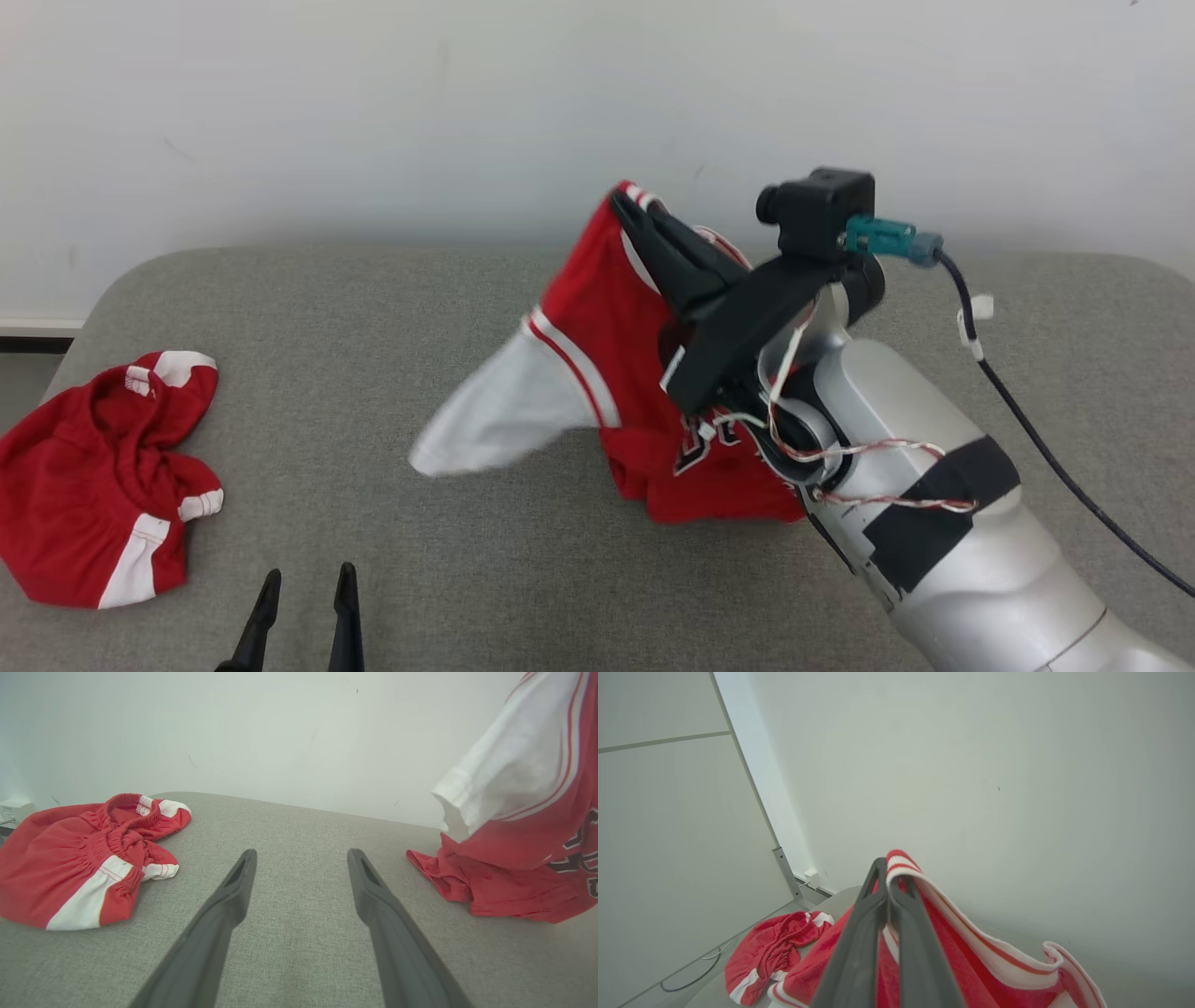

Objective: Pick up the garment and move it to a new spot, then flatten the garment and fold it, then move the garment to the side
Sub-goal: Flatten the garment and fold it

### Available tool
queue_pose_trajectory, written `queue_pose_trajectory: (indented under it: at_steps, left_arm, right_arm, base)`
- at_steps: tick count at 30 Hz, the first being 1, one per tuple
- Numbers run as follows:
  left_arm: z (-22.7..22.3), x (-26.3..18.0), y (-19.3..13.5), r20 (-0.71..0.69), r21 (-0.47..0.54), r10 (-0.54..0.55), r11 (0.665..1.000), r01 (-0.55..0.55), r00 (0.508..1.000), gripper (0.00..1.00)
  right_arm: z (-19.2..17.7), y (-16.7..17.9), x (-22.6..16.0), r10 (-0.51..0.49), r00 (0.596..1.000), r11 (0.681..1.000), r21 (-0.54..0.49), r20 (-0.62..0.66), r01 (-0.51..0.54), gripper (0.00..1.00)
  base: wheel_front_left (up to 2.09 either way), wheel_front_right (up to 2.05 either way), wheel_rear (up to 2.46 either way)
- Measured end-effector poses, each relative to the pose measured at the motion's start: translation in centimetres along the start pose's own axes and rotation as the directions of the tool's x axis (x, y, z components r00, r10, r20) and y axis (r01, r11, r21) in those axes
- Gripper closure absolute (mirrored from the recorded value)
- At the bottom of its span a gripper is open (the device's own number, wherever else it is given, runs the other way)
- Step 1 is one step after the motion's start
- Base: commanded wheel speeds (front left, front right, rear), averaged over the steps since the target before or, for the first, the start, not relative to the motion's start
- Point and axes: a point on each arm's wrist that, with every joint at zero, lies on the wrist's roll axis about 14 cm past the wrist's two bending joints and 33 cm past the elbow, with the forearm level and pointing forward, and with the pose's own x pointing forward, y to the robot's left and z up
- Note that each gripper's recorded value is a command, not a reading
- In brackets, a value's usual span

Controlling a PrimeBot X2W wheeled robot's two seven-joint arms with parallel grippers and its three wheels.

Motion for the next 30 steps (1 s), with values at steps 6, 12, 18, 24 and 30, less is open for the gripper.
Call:
queue_pose_trajectory:
  at_steps: [6, 12, 18, 24, 30]
  left_arm:
    - [-0.1, -0.1, 0.0, -0.004, -0.002, 0.001, 1.000, -0.001, 1.000, 0.00]
    - [-0.2, 0.0, 0.1, -0.006, -0.001, 0.004, 1.000, -0.004, 1.000, 0.00]
    - [-0.3, 0.2, -0.2, -0.009, -0.003, -0.005, 1.000, 0.005, 1.000, 0.00]
    - [-0.9, 0.6, -0.8, -0.026, -0.007, -0.024, 1.000, 0.024, 0.999, 0.00]
    - [-1.4, 1.4, -1.4, -0.042, -0.010, -0.043, 0.999, 0.042, 0.998, 0.00]
  right_arm:
    - [7.6, 3.3, 2.1, 0.112, 0.973, 0.992, 0.038, 0.202, -0.122, 1.00]
    - [13.3, 2.8, 2.0, 0.095, 0.915, 0.989, 0.063, 0.391, -0.130, 1.00]
    - [9.1, -4.8, 0.4, -0.116, 0.947, 0.992, 0.087, 0.301, 0.094, 1.00]
    - [-0.8, -14.5, -5.9, -0.419, 0.904, 0.902, 0.153, 0.080, 0.404, 1.00]
    - [-8.4, -21.4, -15.3, -0.669, 0.740, 0.722, 0.176, -0.066, 0.669, 1.00]
  base:
    - [0.00, 0.00, 0.00]
    - [0.00, 0.00, 0.00]
    - [0.00, 0.00, 0.00]
    - [0.00, 0.00, 0.00]
    - [0.00, 0.00, 0.00]
